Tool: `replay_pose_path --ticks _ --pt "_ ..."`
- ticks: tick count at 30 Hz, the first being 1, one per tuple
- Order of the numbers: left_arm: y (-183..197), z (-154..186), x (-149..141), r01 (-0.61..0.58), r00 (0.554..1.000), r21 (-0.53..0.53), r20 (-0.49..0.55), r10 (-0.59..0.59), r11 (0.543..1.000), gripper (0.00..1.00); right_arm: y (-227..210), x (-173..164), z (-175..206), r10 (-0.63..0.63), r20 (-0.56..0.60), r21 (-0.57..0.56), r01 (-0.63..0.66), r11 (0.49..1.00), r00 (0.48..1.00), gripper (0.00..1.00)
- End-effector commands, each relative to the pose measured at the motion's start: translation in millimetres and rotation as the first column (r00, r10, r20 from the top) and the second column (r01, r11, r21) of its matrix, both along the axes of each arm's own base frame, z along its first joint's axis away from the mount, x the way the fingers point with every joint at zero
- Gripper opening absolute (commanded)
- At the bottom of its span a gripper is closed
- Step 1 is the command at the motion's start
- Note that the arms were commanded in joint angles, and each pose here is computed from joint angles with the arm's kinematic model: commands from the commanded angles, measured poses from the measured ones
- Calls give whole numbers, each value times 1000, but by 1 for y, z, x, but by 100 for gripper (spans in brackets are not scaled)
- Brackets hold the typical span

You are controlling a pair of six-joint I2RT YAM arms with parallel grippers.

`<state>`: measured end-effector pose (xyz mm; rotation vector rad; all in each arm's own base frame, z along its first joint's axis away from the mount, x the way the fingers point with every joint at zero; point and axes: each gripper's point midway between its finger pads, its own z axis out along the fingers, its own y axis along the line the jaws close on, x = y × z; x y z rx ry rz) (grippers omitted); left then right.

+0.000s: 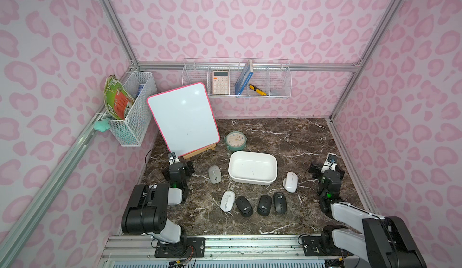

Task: Take out the mouse from the storage box
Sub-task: Reset both arms

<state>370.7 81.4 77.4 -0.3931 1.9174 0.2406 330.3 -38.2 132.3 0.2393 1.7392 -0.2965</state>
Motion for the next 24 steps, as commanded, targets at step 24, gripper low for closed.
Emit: replay_pose_path --ticks 24 --pt "-6 9 20 52 998 -63 -25 -54 997 100 23 36 3 182 119 -49 -178 983 976 100"
